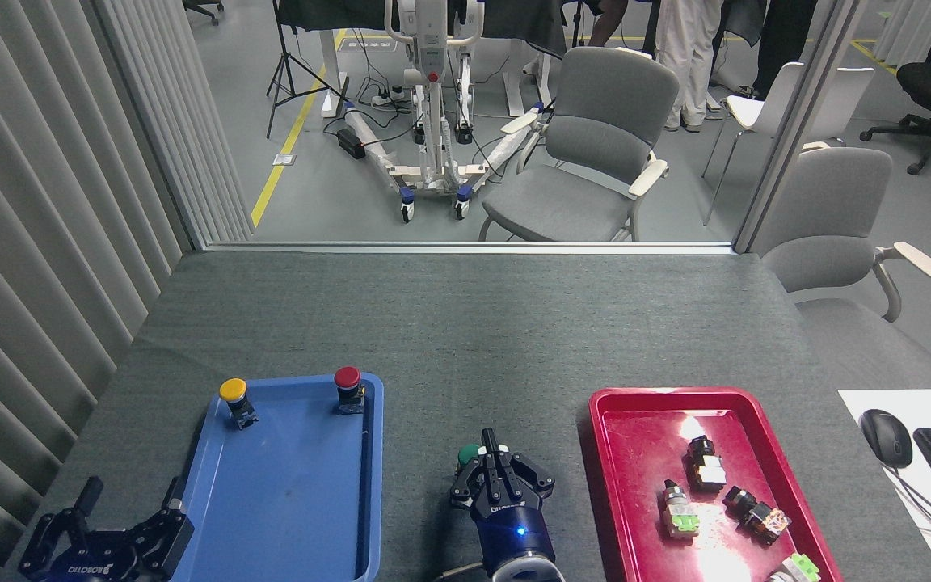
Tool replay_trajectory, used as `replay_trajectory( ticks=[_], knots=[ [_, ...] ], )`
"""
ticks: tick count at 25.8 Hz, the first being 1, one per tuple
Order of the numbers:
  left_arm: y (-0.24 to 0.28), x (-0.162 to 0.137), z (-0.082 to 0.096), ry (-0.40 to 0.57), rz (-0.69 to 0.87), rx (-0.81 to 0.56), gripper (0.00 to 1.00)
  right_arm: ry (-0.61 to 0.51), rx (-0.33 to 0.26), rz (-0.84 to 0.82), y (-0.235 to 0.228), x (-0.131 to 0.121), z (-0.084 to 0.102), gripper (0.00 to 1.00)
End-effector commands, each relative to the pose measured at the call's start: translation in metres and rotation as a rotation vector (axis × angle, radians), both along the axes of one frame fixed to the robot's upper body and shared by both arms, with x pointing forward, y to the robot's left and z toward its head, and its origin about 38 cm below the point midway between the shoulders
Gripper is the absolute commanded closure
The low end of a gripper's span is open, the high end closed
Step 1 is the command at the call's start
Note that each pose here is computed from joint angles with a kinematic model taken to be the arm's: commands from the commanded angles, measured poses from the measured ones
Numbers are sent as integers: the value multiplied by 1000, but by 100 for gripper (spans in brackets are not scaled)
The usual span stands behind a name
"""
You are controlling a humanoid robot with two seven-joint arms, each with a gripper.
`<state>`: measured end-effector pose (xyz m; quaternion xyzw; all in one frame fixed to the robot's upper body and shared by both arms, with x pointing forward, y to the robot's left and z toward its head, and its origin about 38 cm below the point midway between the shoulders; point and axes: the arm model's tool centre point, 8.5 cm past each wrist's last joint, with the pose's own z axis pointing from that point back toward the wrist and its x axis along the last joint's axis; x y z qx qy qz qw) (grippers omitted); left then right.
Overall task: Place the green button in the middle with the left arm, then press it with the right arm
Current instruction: 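Lift the right gripper off the button and pull it back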
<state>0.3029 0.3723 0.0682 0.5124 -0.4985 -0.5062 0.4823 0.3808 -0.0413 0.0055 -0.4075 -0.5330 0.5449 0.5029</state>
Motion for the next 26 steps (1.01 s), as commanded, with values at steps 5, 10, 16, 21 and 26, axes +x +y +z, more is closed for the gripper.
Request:
replay_trajectory(
  ticks=[5, 10, 16, 21, 26],
  knots=[
    [-1, -2, -7, 9, 2, -12, 1, -54, 16, -44, -14, -9, -7, 52],
    [2, -2, -6, -6, 3, -26, 1, -91, 49, -90, -35, -21, -13, 14],
    [-5, 0, -9, -12, -14, -46, 1, -97, 8, -143, -73, -33, -27, 0],
    [-4, -1, -15, 1, -14, -49, 1, -73, -26, -173, -96, -42, -39, 0],
    [-6, 1, -14, -7, -21, -49, 1, -72, -59, -188, -117, -46, -42, 0]
  ],
)
